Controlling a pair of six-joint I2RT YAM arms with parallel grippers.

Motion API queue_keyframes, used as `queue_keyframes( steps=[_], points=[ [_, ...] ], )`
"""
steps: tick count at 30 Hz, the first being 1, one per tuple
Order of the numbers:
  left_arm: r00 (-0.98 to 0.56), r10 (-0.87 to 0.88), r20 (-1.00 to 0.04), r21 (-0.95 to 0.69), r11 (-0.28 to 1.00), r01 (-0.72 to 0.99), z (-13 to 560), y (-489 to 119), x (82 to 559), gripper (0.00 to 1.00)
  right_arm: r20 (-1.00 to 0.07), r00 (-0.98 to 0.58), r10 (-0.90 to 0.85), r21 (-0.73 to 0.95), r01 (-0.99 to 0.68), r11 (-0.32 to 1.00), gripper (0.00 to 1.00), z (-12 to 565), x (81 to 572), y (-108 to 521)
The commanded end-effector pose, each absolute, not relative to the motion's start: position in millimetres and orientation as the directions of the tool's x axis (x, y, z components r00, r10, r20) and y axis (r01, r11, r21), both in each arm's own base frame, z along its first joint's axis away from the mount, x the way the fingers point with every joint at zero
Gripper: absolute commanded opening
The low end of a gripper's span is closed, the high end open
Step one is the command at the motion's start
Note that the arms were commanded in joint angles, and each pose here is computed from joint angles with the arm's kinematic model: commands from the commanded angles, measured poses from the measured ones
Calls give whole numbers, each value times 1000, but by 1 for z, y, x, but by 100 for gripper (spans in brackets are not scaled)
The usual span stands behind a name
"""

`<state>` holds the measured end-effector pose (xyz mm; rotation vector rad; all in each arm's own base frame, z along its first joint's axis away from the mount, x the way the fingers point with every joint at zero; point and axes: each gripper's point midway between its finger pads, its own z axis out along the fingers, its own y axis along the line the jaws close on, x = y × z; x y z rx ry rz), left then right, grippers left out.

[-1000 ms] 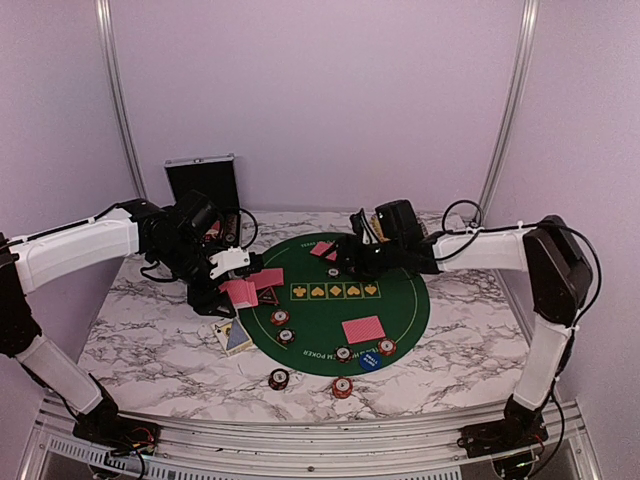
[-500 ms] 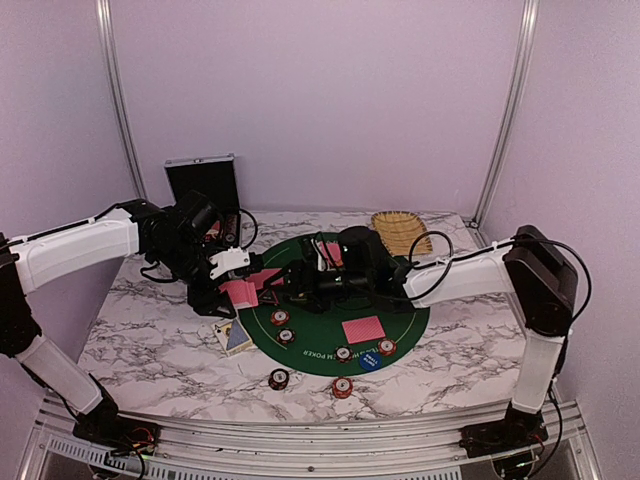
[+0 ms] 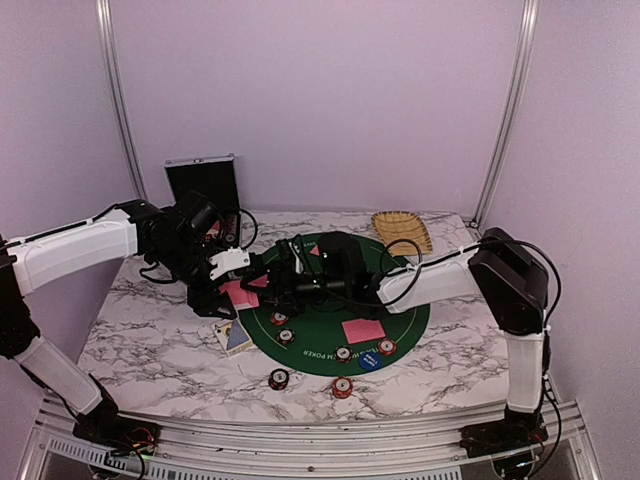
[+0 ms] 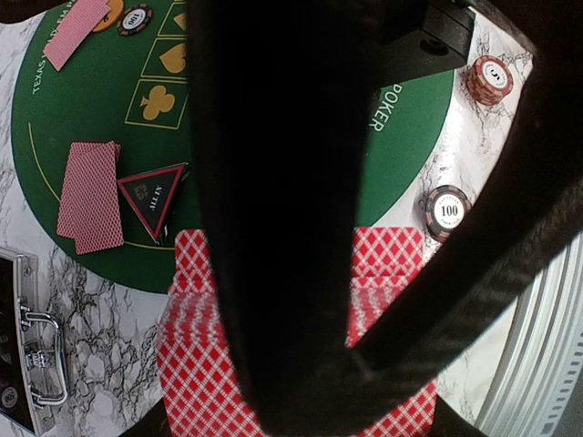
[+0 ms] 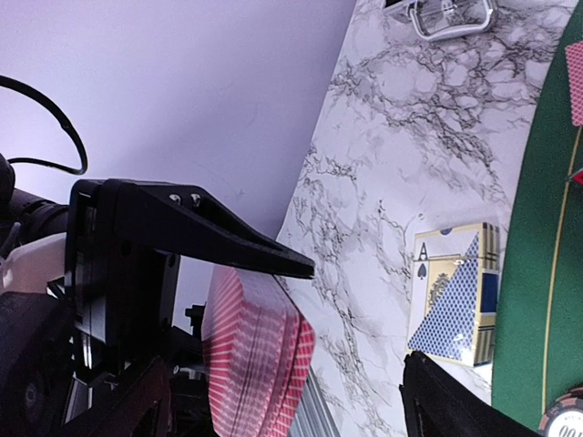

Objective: Distribute texas hold em gaming equipment

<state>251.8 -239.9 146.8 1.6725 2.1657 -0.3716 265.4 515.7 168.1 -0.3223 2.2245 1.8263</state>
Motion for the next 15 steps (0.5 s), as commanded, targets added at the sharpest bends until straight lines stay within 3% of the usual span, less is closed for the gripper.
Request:
queue_keyframes(
  steps=[1, 15],
  points=[
    [-206, 851, -482, 23, 248, 969, 161, -245, 246, 0, -349, -937, -30, 931, -350, 105, 86, 190, 262, 533],
    [-191, 852, -487, 12, 225, 974, 160, -248, 236, 0, -328, -939, -108, 941, -335, 57, 89, 180, 247, 566]
  ],
)
